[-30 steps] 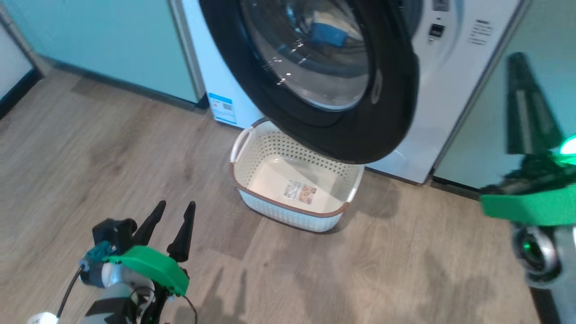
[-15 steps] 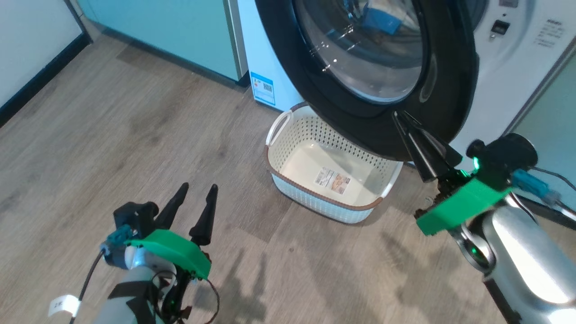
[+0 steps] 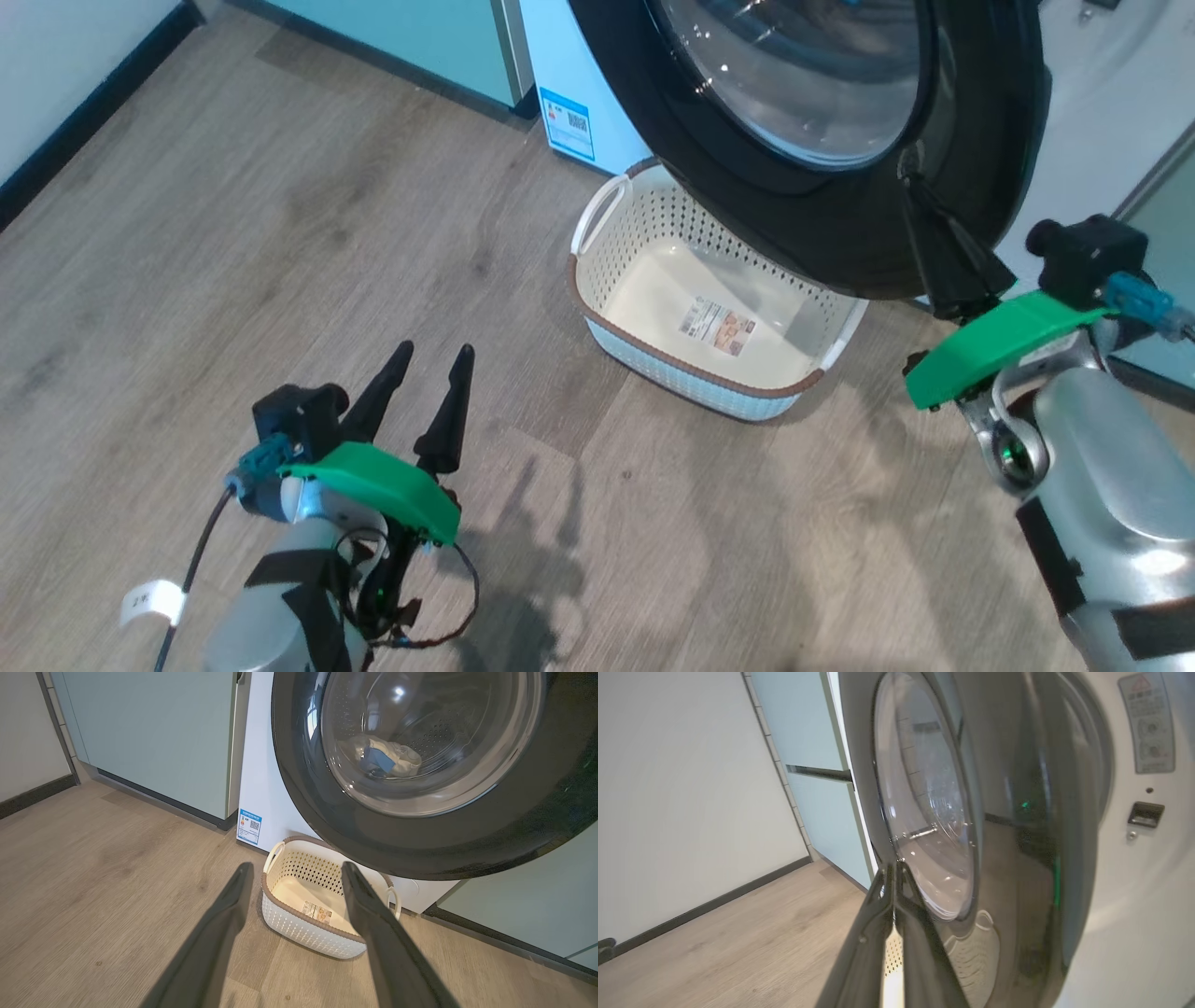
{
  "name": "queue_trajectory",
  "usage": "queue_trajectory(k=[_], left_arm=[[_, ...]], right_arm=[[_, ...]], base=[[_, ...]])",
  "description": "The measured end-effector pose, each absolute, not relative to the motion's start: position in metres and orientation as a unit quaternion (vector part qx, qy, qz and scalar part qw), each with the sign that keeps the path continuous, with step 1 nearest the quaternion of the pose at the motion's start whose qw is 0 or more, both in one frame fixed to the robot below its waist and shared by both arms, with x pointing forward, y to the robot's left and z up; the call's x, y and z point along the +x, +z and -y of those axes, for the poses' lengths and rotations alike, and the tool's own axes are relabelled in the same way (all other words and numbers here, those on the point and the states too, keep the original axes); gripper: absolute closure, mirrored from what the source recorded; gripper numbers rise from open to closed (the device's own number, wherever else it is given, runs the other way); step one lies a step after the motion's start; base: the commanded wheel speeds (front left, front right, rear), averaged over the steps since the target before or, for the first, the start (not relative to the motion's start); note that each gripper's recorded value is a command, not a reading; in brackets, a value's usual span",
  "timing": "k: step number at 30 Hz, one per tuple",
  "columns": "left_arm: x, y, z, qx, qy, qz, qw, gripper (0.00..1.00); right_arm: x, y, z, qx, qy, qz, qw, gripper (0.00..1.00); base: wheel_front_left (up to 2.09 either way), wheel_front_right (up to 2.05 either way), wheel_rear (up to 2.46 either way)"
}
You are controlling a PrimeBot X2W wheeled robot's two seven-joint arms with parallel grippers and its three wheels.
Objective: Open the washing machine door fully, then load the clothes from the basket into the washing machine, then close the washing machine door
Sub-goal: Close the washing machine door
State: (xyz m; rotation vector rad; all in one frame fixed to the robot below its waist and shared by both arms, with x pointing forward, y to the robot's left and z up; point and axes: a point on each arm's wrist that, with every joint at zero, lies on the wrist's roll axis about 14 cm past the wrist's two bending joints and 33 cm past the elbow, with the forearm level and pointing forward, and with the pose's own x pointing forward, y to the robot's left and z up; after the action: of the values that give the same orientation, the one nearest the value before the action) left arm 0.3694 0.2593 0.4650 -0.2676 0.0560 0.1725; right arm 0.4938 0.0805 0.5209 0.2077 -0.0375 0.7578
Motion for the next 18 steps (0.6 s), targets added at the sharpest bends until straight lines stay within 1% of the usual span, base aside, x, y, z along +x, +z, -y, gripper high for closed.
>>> queue_trajectory(k=[12, 18], left_arm=[[0.387, 0.46, -0.252, -0.135, 0.077, -0.033, 0.987, 0.0], [0.392, 0.456, -0.25, -0.137, 0.077, -0.038, 0.987, 0.0]], right_arm=[[0.52, 0.479, -0.065, 0.103, 0.327, -0.038, 0.939, 1.0], [0.535, 0.474, -0.058, 0.121, 0.303, -0.046, 0.944, 1.0]], base=[[0.0, 0.0, 0.0], [0.0, 0.0, 0.0]])
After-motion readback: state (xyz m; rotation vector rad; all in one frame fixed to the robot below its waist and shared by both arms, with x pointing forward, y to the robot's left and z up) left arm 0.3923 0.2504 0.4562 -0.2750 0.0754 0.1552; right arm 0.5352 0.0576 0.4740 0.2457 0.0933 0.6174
